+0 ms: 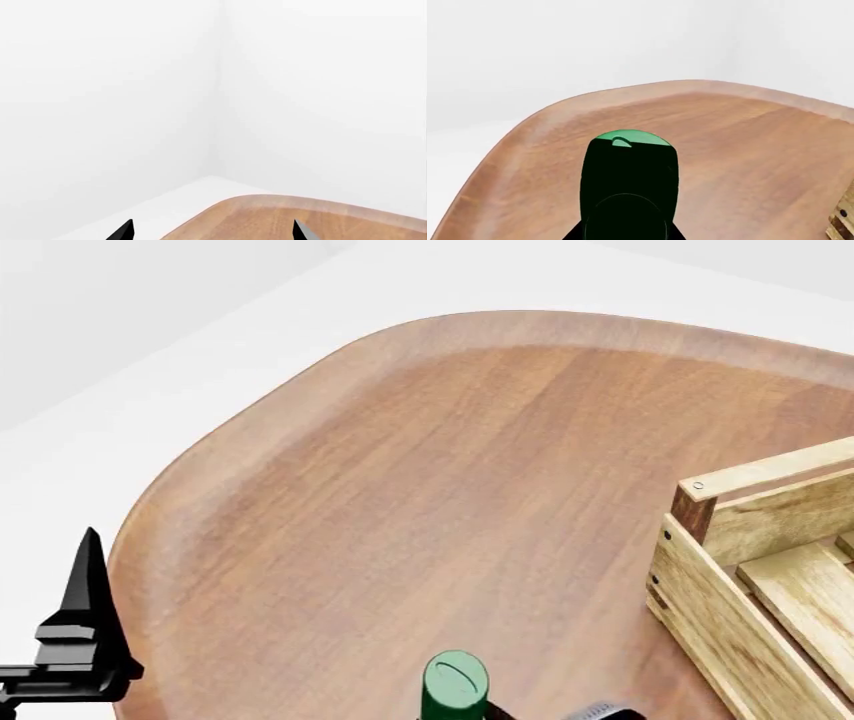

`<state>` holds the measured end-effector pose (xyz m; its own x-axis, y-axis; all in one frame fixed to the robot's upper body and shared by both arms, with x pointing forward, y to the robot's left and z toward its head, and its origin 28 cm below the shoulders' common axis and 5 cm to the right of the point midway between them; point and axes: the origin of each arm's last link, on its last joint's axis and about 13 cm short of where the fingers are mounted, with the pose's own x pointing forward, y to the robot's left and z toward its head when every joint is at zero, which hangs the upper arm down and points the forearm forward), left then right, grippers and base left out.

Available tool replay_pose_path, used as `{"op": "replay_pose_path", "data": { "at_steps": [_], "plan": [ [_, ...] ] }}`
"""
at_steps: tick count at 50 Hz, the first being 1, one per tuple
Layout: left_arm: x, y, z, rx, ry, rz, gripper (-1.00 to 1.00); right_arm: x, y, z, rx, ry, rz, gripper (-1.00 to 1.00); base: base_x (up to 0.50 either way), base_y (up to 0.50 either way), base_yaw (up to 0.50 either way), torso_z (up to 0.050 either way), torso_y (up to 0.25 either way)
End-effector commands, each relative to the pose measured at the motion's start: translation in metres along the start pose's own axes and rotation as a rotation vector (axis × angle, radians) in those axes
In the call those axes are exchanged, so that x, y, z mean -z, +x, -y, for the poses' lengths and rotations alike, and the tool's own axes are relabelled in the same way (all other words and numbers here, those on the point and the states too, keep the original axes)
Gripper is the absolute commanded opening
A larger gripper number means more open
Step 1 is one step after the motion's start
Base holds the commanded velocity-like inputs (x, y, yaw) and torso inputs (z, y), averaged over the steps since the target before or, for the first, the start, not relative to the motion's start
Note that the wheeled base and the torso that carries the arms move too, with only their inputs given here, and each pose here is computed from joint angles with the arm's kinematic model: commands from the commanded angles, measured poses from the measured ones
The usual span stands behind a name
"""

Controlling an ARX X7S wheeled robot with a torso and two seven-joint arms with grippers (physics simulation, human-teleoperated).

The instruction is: Pick up the salad dressing and put it in the tray.

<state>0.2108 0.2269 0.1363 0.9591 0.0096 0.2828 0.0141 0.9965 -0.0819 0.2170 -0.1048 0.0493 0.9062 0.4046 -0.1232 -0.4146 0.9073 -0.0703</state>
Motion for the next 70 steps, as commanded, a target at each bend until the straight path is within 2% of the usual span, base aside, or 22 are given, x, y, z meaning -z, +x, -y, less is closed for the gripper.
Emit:
{"op": "replay_pose_path", "data": {
  "at_steps": [1, 17, 42, 70],
  "plan": [
    [-0.001, 0.000, 0.001, 0.003, 0.001, 0.004, 1.00, -0.034, -0.012, 0.004, 0.048, -0.043, 0.128, -1.00, 0.00, 0.00, 0.00, 0.000, 0.000],
    [-0.001, 0.001, 0.000, 0.001, -0.001, 0.004, 1.00, -0.065, -0.023, 0.014, 0.140, -0.047, 0.221, -1.00, 0.00, 0.00, 0.00, 0.000, 0.001],
    [0.001, 0.000, -0.001, -0.007, -0.006, 0.000, 1.00, -0.090, -0.033, 0.047, 0.365, -0.054, 0.290, -1.00, 0.00, 0.00, 0.00, 0.000, 0.000],
    [0.001, 0.000, -0.002, -0.013, -0.011, 0.003, 1.00, -0.101, -0.029, 0.098, 0.667, -0.084, 0.269, -1.00, 0.00, 0.00, 0.00, 0.000, 0.001]
  ]
}}
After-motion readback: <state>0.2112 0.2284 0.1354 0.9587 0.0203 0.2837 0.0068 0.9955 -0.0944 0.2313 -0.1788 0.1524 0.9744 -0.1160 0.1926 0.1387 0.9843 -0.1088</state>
